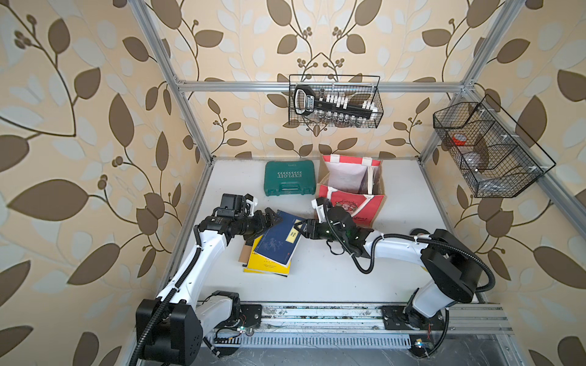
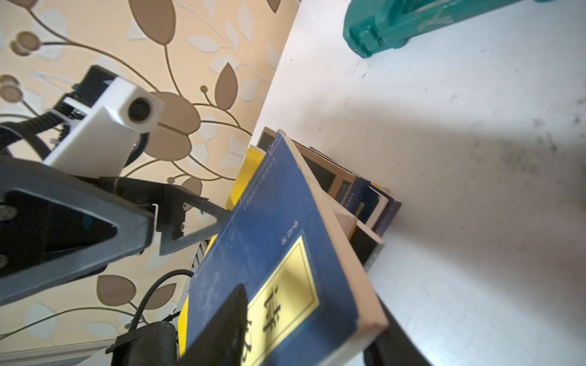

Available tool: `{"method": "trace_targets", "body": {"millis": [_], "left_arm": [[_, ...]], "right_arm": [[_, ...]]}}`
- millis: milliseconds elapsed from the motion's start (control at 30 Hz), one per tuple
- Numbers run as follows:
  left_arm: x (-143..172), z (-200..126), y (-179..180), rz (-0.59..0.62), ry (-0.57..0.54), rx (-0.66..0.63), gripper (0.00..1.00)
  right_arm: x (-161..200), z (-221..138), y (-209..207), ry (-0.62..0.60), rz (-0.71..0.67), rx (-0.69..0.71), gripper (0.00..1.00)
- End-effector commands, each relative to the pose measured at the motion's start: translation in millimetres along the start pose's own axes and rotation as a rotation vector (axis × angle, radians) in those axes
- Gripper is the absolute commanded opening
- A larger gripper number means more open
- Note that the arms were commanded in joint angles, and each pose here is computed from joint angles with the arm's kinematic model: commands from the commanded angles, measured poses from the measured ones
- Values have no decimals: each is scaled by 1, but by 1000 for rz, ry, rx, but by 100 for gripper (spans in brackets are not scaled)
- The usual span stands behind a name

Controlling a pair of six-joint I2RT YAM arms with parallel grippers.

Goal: Put the books into the canvas bag
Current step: Pick up the book from the book.

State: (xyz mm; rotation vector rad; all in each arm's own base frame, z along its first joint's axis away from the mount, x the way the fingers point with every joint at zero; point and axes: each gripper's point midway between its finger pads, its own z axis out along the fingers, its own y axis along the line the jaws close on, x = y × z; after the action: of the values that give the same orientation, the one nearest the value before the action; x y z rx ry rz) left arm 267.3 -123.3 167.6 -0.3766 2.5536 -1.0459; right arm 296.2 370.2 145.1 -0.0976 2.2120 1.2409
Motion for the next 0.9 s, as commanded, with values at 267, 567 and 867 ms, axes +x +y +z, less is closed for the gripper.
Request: {"method": "trace_targets", "body": {"millis": [267,567,867], "left_arm": [[17,9,21,-65,70,-68,99],[12,-27,-49,139,36,169,99],[20,-55,-107,244,40,473,99]], "right_arm": [[-18,-6,29,-59,-85,-64,0],[-51,-69,83,-242,-206,-155,0],[-92,-146,108,-458,-150,-206,0]]}}
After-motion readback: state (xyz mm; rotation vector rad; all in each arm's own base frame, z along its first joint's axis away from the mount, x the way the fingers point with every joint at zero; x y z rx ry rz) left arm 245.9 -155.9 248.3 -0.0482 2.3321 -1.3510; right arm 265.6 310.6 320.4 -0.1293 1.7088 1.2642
